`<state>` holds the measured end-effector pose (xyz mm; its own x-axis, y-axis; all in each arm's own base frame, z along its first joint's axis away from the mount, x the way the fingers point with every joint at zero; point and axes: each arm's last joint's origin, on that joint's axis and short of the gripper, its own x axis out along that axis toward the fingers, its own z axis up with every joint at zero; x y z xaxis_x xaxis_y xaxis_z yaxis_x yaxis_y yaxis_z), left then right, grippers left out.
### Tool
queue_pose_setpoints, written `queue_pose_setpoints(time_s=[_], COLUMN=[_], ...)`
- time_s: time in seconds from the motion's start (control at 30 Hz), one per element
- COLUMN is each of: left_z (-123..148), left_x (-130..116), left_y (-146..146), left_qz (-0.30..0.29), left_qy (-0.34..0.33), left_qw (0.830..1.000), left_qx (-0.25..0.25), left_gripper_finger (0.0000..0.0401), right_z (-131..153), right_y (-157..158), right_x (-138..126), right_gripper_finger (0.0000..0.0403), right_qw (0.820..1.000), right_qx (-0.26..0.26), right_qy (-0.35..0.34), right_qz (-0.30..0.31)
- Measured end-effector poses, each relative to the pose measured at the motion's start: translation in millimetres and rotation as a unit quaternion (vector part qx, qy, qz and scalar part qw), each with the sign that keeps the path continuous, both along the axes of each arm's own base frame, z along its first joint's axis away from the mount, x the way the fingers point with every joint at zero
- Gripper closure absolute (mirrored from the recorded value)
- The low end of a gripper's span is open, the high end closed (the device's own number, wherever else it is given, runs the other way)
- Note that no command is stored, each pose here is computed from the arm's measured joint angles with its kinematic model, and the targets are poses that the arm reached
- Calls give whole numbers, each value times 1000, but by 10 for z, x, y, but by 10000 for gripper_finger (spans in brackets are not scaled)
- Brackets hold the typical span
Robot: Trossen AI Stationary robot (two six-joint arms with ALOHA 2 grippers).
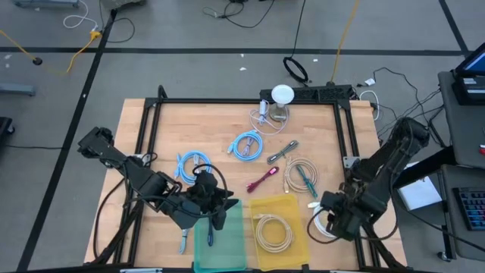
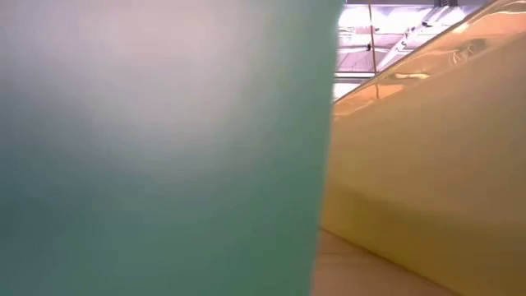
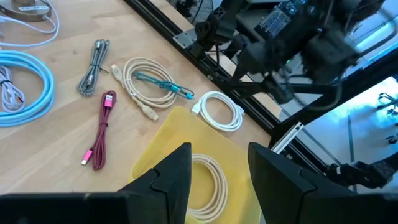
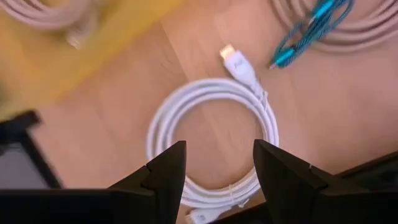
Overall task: Pick & Place USB Port
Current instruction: Put the white hdmi cable into the yellow bin
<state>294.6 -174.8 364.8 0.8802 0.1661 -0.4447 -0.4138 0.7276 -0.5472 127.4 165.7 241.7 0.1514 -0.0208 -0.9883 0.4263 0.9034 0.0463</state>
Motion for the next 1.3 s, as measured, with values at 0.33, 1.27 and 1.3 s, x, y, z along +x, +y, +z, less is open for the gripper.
queue_pose_setpoints(time_s=[0.33,1.27,1.3], left_z=[-16,-21,-21], left_x=[-14,-47,-47], left_y=[-1,-54,-54], left_qz=[2,-3,-3], left_qy=[8,8,8], left_qw=[1000,1000,1000], left_qx=[-1,-12,-12], left_gripper_finger=[240,240,240], right_z=[-562,-1051,-1008], right_y=[-113,-201,-190], right_x=[-284,-351,-344], right_gripper_finger=[220,373,374], right_qw=[997,991,991], right_qx=[-46,32,30], right_qy=[51,37,37], right_qz=[-24,-124,-125])
